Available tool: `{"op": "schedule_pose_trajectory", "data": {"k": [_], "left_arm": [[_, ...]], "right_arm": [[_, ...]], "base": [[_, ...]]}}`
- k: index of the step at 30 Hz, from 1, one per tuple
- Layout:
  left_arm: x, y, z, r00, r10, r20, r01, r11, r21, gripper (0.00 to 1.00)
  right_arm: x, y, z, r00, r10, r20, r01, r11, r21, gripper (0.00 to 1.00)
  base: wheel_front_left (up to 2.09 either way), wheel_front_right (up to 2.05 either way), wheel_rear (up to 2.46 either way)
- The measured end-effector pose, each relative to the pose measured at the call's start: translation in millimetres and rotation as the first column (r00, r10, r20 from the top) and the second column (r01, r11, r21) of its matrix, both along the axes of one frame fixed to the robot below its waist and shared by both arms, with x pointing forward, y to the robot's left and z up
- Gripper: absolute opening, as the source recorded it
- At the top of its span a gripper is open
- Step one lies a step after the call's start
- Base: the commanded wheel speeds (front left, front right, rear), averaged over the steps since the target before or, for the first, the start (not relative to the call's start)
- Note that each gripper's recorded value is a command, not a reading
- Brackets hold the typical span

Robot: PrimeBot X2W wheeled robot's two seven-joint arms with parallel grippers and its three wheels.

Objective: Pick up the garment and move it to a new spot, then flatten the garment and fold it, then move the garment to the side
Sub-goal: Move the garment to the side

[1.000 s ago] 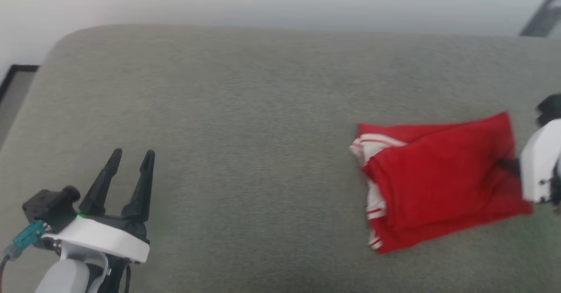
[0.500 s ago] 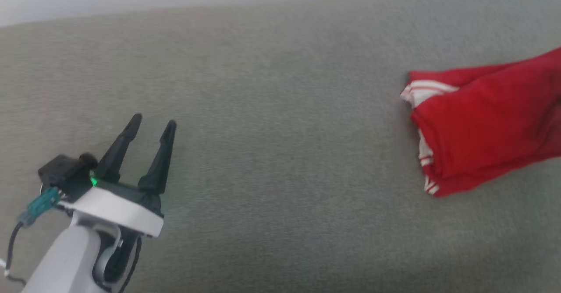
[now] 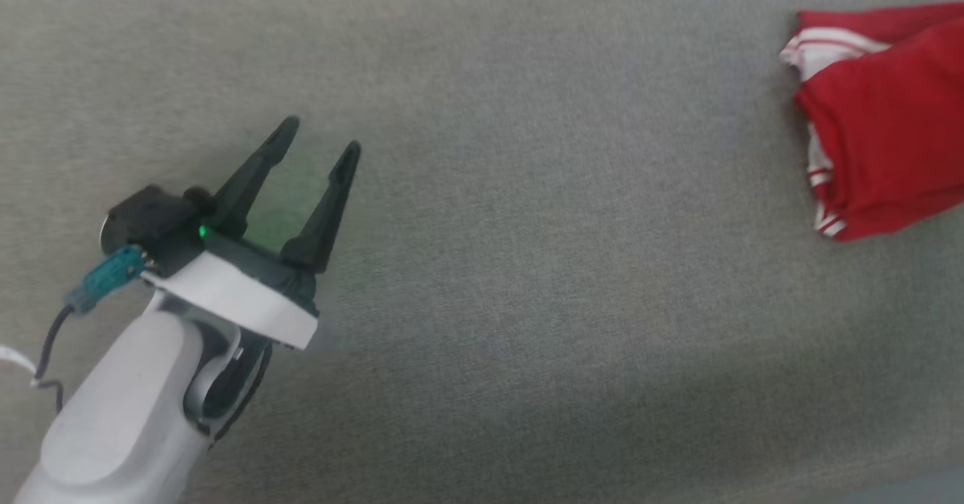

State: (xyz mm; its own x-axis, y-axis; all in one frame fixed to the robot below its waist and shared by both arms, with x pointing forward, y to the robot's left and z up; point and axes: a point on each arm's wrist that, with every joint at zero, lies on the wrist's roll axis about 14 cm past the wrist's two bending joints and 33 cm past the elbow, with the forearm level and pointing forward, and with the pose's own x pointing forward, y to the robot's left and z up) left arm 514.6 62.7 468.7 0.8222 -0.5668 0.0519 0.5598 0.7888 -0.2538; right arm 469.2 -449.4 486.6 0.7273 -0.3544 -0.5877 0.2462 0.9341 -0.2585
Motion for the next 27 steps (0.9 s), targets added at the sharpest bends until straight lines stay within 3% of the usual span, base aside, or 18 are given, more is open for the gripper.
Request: {"op": "schedule_pose_trajectory", "data": {"k": [7, 21, 23, 24, 25, 26, 27], "left_arm": [[16, -22, -17, 0.998, -0.067, -0.021, 0.067, 0.998, -0.015, 1.00], [26, -15, -40, 0.996, -0.064, -0.063, 0.064, 0.998, -0.002, 1.00], [26, -12, -39, 0.996, -0.055, -0.063, 0.055, 0.998, 0.001, 1.00], [27, -10, -37, 0.997, -0.050, -0.060, 0.051, 0.999, 0.003, 1.00], [27, -9, -36, 0.997, -0.046, -0.056, 0.046, 0.999, 0.004, 1.00], [28, -7, -33, 0.998, -0.040, -0.052, 0.041, 0.999, 0.003, 1.00], [29, -5, -31, 0.998, -0.034, -0.047, 0.034, 0.999, 0.003, 1.00]], "right_arm": [[3, -35, -2, 0.998, -0.055, -0.002, 0.055, 0.993, -0.106, 0.00], [11, -27, -73, 0.990, -0.105, -0.095, 0.100, 0.993, -0.058, 0.00], [14, -24, -74, 0.990, -0.106, -0.090, 0.102, 0.993, -0.051, 0.37], [14, -24, -74, 0.990, -0.107, -0.090, 0.103, 0.993, -0.051, 0.49], [15, -24, -72, 0.991, -0.107, -0.083, 0.103, 0.993, -0.051, 0.87], [15, -24, -70, 0.991, -0.110, -0.076, 0.106, 0.993, -0.050, 1.00], [15, -24, -69, 0.991, -0.111, -0.075, 0.108, 0.993, -0.050, 1.00]], "base": [[0.00, 0.00, 0.00], [0.00, 0.00, 0.00], [0.00, 0.00, 0.00], [0.00, 0.00, 0.00], [0.00, 0.00, 0.00], [0.00, 0.00, 0.00], [0.00, 0.00, 0.00]]}}
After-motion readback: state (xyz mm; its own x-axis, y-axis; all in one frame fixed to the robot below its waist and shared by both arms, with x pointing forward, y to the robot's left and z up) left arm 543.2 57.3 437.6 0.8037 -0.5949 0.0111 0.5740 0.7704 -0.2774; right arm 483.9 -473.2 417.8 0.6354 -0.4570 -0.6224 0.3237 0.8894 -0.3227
